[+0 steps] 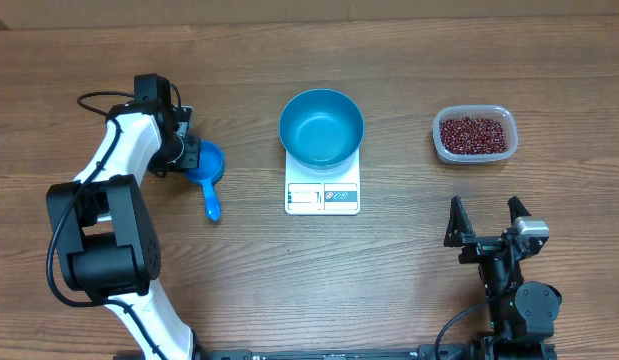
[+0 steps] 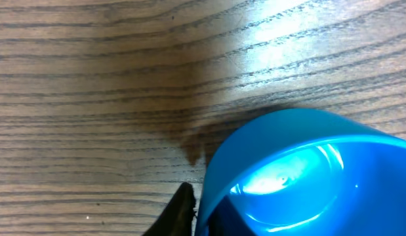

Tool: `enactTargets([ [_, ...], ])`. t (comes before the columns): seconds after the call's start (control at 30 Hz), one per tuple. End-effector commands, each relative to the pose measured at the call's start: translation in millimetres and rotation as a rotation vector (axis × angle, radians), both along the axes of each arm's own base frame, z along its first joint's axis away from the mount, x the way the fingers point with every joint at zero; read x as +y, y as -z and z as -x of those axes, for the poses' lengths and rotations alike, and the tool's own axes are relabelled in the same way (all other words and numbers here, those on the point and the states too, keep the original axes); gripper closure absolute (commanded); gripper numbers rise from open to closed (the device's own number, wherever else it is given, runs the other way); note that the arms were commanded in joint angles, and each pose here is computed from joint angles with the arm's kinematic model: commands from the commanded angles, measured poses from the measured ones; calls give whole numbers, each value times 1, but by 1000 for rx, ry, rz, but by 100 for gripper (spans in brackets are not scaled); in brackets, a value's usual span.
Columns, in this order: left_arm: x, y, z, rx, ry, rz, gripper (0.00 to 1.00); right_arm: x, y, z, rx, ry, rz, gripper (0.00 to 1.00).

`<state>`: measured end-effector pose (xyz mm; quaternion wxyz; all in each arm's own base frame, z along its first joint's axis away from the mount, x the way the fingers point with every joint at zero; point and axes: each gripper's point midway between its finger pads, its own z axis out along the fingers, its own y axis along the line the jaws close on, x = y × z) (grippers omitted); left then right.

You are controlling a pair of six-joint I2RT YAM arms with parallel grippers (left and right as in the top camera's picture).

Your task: Scoop item into bowl and weigh 150g on scale

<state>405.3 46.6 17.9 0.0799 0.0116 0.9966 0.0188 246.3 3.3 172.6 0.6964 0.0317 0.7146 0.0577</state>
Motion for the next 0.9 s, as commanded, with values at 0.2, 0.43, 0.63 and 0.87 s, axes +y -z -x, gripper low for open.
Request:
enactTargets([
  [0.2, 1, 1, -5, -5, -3, 9, 96, 0, 2, 0, -3, 3, 4, 0],
  [0.43, 0, -4, -7, -11, -22, 14, 96, 0, 2, 0, -3, 3, 3, 0],
  [0.63, -1, -30, -18, -25, -49, 30, 96, 0, 2, 0, -3, 3, 3, 0],
  [0.87, -2, -89, -39, -83, -118, 62, 96, 0, 2, 0, -3, 3, 3, 0],
])
